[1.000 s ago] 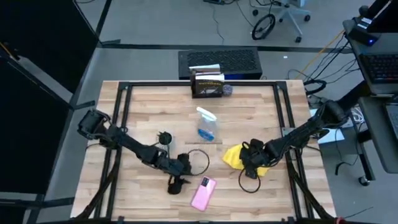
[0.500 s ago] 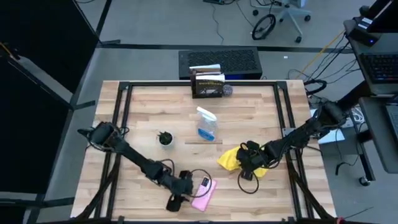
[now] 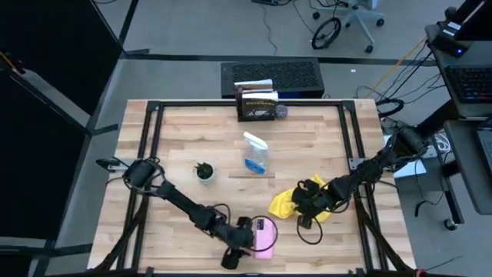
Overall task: Apply microfiber cloth
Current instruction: Wipe the back of the cellphone with a microfiber cloth
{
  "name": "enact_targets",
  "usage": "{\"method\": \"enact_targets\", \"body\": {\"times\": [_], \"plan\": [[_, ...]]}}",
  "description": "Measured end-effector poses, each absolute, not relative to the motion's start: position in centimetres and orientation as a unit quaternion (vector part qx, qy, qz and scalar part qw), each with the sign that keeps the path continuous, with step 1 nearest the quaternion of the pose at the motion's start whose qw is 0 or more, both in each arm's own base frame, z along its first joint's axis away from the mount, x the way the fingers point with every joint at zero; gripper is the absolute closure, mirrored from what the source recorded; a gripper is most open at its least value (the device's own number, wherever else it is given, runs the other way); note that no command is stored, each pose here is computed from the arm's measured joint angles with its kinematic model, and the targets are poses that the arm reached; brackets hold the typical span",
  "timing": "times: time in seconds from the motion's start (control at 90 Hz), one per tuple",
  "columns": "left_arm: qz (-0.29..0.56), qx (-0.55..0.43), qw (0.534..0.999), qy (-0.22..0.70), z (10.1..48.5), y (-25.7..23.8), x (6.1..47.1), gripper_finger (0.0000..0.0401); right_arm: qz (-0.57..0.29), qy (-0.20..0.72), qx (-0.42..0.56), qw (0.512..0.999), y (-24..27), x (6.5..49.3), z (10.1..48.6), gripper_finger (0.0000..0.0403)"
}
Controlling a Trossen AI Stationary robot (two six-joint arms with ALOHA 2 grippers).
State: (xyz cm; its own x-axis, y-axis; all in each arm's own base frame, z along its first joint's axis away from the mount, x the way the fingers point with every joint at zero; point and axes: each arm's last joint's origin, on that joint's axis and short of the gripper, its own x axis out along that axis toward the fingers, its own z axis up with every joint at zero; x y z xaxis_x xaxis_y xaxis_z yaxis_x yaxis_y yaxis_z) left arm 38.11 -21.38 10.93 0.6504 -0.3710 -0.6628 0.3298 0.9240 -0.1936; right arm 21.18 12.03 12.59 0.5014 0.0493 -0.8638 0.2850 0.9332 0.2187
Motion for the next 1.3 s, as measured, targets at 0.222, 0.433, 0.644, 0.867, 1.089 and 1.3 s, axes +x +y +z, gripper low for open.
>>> {"method": "enact_targets", "body": {"times": [0.222, 0.433, 0.644, 0.867, 1.089, 1.3], "plan": [[-0.135, 0.012, 0.902, 0.41, 14.4, -19.9, 39.0, 0.0247, -0.043, 0.487, 0.154, 0.858, 14.0, 21.9, 14.8, 0.0387], [-0.082, 0.079, 0.923, 0.367, 16.2, -17.6, 39.9, 0.0247, -0.015, 0.409, 0.147, 0.901, 17.0, 23.1, 18.5, 0.0387], [-0.103, 0.035, 0.932, 0.347, 15.0, -15.2, 41.3, 0.0247, 0.03, 0.365, 0.162, 0.916, 19.3, 23.0, 19.7, 0.0388], [-0.136, 0.004, 0.938, 0.319, 14.6, -15.1, 41.9, 0.0247, 0.035, 0.304, 0.158, 0.939, 21.1, 22.2, 20.3, 0.0388], [-0.131, 0.01, 0.929, 0.346, 11.7, -14.7, 42.3, 0.0247, 0.036, 0.326, 0.142, 0.934, 20.9, 24.3, 17.7, 0.0388], [-0.122, -0.001, 0.929, 0.348, 10.1, -13.9, 43.0, 0.0247, 0.041, 0.335, 0.139, 0.931, 21.3, 25.8, 14.9, 0.0388]]}}
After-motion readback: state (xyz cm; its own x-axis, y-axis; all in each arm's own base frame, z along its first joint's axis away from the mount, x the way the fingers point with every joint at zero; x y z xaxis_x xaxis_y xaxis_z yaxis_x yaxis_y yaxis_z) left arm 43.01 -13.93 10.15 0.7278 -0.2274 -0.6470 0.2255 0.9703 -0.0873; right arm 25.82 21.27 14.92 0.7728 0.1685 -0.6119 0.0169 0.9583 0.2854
